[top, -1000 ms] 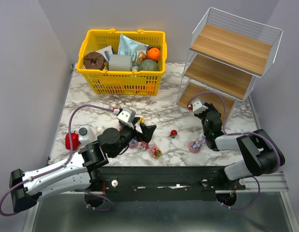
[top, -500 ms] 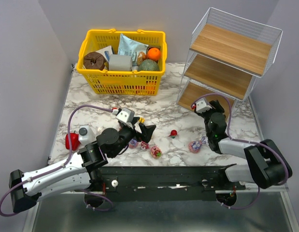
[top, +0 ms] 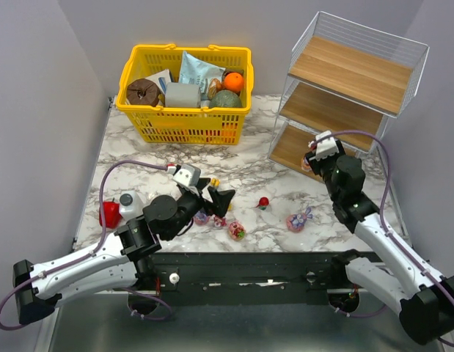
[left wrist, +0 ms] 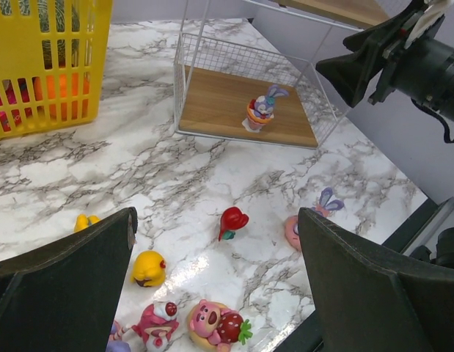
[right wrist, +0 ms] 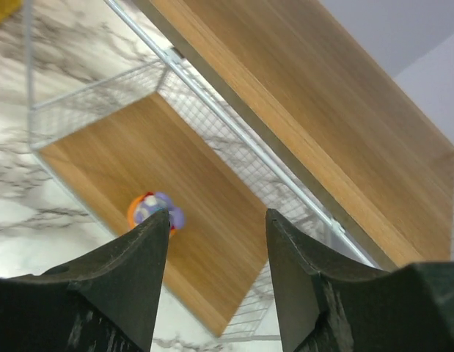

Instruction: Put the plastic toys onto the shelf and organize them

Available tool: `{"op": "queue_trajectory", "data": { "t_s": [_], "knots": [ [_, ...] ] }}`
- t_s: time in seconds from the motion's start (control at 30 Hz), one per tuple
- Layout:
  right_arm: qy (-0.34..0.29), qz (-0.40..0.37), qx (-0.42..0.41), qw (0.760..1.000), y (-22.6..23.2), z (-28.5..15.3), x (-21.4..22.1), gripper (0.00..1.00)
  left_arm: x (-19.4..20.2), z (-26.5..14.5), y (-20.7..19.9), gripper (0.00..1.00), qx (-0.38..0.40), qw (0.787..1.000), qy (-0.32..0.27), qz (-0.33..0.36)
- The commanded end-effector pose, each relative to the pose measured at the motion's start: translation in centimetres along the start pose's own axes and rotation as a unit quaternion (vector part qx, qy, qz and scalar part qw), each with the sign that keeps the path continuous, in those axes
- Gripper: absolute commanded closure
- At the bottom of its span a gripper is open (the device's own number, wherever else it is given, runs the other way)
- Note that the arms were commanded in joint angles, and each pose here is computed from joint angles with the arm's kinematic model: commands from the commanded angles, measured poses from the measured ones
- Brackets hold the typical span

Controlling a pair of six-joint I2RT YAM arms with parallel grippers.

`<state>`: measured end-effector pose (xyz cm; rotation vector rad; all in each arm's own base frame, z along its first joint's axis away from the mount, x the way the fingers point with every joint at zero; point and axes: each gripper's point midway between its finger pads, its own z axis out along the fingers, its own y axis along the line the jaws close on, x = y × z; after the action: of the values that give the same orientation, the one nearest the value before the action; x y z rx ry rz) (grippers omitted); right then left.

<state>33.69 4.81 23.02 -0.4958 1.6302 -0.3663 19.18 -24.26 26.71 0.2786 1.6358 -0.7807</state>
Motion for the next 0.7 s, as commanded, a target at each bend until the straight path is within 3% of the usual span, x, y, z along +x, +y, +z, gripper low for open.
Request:
{"op": "queue_trajectory", "data": {
  "t_s": [0.0,0.1,0.2,0.27,0.37,0.47,0.67],
  "knots": [
    [0.118,0.090,-0.121,0.982,4.2,-2.4,2.0,0.38,-1.0,-0.3,-0.9,0.01,0.017,1.000,-0.007,-0.018],
    [0.155,0.156,-0.162,0.962,5.3,-4.0,0.6,0.43,-0.1,0.1,-1.2,0.01,0.017,0.999,0.013,-0.030],
    [0.155,0.240,-0.181,0.941,5.8,-5.7,-1.5,0.46,1.6,1.1,-2.8,0.01,0.039,0.996,0.055,-0.051],
    [0.128,0.325,-0.167,0.922,4.8,-7.1,-4.1,0.47,2.2,1.7,-4.7,0.01,0.064,0.991,0.082,-0.086],
    [0.096,0.398,-0.223,0.884,5.3,-10.2,-7.7,0.47,3.7,3.6,-6.7,0.01,0.078,0.982,0.123,-0.122],
    [0.081,0.423,-0.245,0.868,4.7,-12.3,-9.8,0.47,5.6,5.6,-8.9,0.01,0.096,0.968,0.161,-0.165],
    [0.054,0.444,-0.226,0.865,1.8,-15.5,-12.0,0.42,10.5,9.7,-12.3,0.04,0.116,0.949,0.216,-0.200]
  ]
}}
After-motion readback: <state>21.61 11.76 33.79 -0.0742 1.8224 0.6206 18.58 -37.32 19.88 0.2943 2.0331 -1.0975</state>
